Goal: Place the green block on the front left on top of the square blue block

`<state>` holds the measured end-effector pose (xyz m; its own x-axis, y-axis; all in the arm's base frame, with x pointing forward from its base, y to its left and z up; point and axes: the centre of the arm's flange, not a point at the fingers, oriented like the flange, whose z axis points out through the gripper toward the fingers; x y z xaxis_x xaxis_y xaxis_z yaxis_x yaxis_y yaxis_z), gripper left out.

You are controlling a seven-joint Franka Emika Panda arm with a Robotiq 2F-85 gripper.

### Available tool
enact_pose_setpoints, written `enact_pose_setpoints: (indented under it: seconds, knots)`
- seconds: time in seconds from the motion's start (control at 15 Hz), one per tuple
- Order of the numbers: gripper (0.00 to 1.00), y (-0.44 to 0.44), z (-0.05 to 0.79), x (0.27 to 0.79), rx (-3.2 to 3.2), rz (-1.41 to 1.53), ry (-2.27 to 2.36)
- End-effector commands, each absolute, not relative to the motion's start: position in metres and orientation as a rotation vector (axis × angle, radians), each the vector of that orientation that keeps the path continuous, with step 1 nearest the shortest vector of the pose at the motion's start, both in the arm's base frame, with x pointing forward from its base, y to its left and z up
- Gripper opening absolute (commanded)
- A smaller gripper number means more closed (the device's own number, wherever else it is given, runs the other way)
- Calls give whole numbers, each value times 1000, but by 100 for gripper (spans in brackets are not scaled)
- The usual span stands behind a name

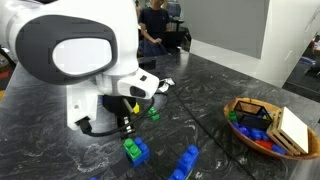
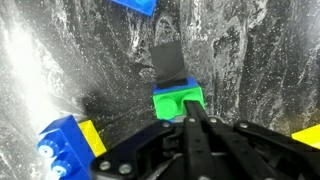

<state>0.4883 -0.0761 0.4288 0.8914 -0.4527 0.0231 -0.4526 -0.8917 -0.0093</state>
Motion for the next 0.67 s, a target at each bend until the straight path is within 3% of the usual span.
enact_pose_setpoints:
  seconds: [0.0, 0.6]
  knots:
    - [0, -76, 419, 496, -3017, -60, 756]
    - [0, -81, 389, 513, -2996, -69, 779]
